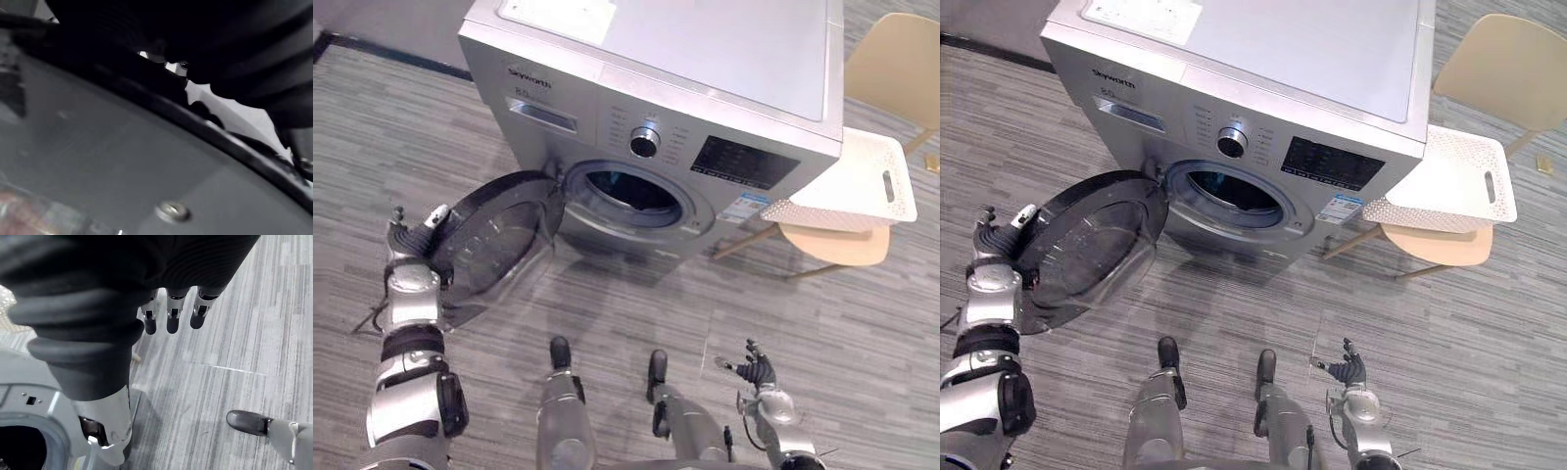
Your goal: Pick up the laundry basket with both hands and put the clothes into the washing machine.
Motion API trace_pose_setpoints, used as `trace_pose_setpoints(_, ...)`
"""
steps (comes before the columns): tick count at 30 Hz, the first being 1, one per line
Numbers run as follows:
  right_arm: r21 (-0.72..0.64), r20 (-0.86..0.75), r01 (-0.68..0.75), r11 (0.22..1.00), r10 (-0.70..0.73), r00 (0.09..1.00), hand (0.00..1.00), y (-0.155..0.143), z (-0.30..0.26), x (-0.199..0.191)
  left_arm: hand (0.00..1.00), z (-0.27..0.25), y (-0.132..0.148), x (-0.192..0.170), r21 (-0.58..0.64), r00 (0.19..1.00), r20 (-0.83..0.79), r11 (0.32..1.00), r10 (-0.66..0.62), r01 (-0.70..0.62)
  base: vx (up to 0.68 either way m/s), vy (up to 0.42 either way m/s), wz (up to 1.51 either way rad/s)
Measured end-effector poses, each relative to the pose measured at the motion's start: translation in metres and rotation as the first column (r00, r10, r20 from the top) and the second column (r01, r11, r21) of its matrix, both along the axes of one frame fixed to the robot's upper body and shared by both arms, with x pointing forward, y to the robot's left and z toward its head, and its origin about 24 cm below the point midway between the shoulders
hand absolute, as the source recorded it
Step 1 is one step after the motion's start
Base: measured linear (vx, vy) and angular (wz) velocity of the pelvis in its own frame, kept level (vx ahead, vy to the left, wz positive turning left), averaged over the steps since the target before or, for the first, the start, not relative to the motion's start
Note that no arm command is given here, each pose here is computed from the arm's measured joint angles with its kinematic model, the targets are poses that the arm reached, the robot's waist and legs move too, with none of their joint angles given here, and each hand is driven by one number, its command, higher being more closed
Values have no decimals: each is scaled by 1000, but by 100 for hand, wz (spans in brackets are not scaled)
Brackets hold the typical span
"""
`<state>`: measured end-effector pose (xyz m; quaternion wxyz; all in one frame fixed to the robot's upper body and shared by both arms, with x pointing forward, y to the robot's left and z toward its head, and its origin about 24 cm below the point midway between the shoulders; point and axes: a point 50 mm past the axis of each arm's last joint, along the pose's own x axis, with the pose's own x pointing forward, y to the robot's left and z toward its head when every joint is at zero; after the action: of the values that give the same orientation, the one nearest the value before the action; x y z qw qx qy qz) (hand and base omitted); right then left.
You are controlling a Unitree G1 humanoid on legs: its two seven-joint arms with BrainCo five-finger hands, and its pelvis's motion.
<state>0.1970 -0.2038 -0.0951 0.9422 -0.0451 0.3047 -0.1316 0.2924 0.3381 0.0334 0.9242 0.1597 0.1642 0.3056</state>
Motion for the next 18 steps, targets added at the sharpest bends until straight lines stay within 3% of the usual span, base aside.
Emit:
trace_pose_setpoints(4, -16, -15, -2, 1000, 2, 1000, 0, -3, 0, -1, 0, -31, -32, -6, -63, 996, -47, 995, -80, 77, 0, 13, 4)
trace_pose_setpoints(8, -29, -23, -2, 1000, 2, 1000, 0, -5, -1, -2, 0, -61, -84, -14, -146, 972, -77, 967, -224, 211, 8, 29, 1)
trace_pose_setpoints(9, -36, -24, 1, 999, -2, 1000, 0, -7, -1, -1, 0, -71, -111, -18, -185, 951, -79, 941, -300, 282, 12, 54, -9)
trace_pose_setpoints(12, -39, -44, 5, 999, -6, 999, 0, -8, -3, -2, 0, -76, -155, -17, -230, 896, -55, 879, -441, 418, -19, 67, -10)
trace_pose_setpoints(18, -58, -73, 27, 998, -31, 997, 0, -12, -7, -1, 0, -57, -196, 5, -263, 857, 29, 823, -514, 503, -29, 57, -20)
